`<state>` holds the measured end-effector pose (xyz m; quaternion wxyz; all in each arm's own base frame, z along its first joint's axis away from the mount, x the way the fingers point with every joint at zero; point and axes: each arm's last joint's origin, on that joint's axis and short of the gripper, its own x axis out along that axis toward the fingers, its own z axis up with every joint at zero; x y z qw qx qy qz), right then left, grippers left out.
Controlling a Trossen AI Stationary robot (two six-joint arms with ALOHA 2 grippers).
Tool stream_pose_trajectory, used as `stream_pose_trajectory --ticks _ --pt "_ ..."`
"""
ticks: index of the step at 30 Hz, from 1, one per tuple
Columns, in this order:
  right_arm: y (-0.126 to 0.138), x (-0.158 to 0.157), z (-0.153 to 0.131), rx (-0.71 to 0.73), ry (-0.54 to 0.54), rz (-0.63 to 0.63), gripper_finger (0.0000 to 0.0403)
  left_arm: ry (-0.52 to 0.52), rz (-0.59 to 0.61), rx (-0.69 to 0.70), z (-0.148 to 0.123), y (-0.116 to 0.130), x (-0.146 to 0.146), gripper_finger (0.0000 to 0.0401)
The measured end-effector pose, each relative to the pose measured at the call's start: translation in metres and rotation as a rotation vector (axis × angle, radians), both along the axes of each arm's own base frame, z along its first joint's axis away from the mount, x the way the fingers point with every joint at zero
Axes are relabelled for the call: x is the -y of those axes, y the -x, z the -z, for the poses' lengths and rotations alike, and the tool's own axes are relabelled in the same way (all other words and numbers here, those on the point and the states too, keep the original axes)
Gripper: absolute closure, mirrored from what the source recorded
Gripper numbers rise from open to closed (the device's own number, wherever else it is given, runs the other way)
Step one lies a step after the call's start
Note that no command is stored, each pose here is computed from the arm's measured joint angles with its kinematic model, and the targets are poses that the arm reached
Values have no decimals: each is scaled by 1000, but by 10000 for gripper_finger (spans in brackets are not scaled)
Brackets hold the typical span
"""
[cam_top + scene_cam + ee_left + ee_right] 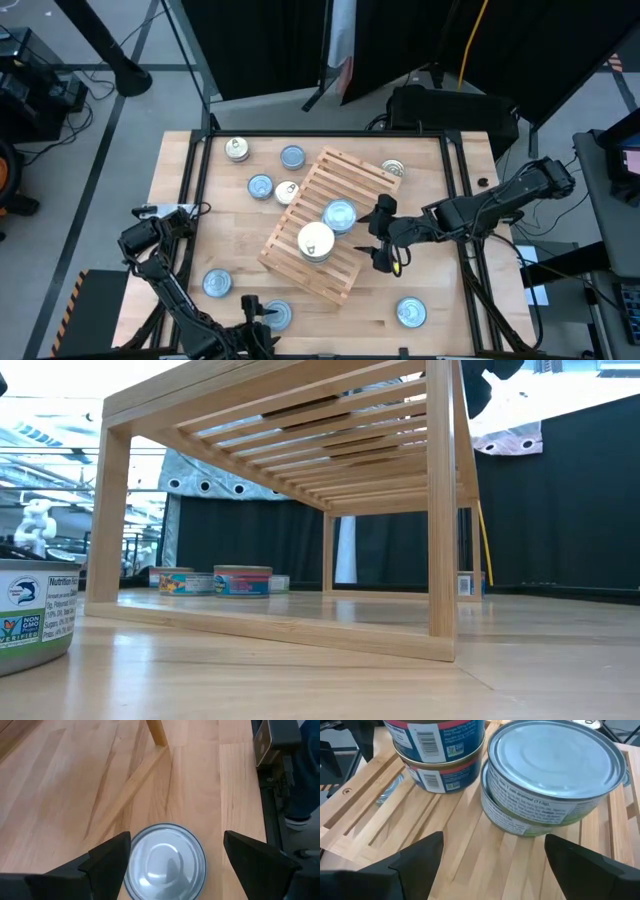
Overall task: Stack canned seafood by type on shelf
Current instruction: Stack the green tuna can on top of the other green tuna can on the shelf
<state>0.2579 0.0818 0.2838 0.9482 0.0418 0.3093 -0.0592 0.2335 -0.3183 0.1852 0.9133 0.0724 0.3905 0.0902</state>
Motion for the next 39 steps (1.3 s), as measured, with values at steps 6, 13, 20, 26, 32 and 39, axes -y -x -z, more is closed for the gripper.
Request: stream_pose_trajectory --ticks 6,13,20,26,32,39 --pt "-1 1 -1 7 2 2 66 0 -1 0 0 0 0 74" --pt "-3 0 -4 45 -10 -2 67 3 -2 2 0 0 0 74" --pt "-4 -1 -6 67 -19 0 67 3 1 2 0 1 1 74" --pt "-3 -3 -6 72 -30 -2 67 2 5 4 0 2 2 74" --pt "7 -21 -9 83 -129 -18 67 -2 35 4 0 15 10 76" --pt "29 -62 -11 100 -201 -83 67 -48 -24 -61 9 43 6 133"
